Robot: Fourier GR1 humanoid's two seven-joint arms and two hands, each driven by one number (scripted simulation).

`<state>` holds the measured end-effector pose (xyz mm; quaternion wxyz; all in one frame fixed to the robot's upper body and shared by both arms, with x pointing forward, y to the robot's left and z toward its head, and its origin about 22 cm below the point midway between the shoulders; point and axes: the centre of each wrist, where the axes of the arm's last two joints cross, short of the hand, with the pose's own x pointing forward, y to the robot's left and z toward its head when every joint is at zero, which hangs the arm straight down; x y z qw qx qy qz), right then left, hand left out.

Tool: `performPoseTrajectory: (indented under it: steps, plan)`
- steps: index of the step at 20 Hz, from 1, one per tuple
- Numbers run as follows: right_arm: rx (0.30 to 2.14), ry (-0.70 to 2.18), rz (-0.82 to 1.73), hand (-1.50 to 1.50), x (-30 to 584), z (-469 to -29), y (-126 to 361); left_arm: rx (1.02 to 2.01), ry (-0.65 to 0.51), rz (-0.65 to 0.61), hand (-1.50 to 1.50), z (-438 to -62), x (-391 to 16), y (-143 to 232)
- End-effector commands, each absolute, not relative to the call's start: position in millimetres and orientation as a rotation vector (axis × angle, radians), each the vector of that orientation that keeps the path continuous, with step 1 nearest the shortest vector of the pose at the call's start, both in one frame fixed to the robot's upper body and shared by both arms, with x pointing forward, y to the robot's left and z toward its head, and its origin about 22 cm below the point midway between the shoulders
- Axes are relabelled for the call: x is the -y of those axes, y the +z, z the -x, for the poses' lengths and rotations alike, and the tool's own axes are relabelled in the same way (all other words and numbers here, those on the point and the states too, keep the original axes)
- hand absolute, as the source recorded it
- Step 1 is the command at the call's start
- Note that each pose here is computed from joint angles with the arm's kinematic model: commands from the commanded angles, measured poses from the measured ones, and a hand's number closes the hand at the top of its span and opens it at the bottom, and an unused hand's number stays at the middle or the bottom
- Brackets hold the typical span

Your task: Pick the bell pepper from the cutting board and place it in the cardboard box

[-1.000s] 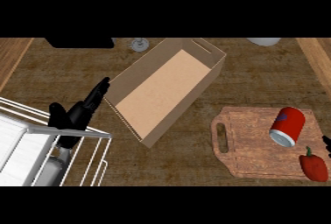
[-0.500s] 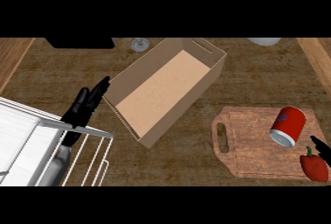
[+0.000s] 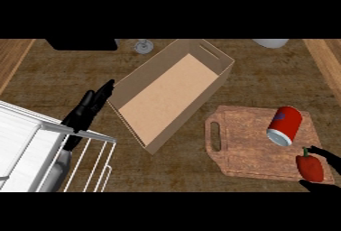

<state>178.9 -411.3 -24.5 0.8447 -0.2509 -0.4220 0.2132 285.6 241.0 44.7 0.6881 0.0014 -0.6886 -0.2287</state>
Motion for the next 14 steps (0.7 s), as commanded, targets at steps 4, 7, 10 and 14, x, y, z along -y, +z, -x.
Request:
performPoseTrajectory:
  steps: [4, 7, 10, 14]
  plan:
    - [0.902, 0.522, 0.537, 1.50, 414.0, -176.6, -34.3, 1.598, -0.452, 0.038, 0.00, -295.7, -208.9, 45.0]
    - [1.133, 0.907, 0.494, 1.50, 357.0, -214.0, -12.4, 1.600, -0.481, 0.083, 0.00, -290.9, -211.1, 49.4]
    - [1.360, 1.364, 0.416, 1.50, 299.3, -245.7, 32.1, 1.587, -0.566, 0.126, 0.00, -296.5, -204.9, 49.7]
    - [1.547, 1.772, 0.391, 1.50, 238.6, -254.7, 63.1, 1.578, -0.594, 0.152, 0.00, -303.9, -192.3, 53.6]
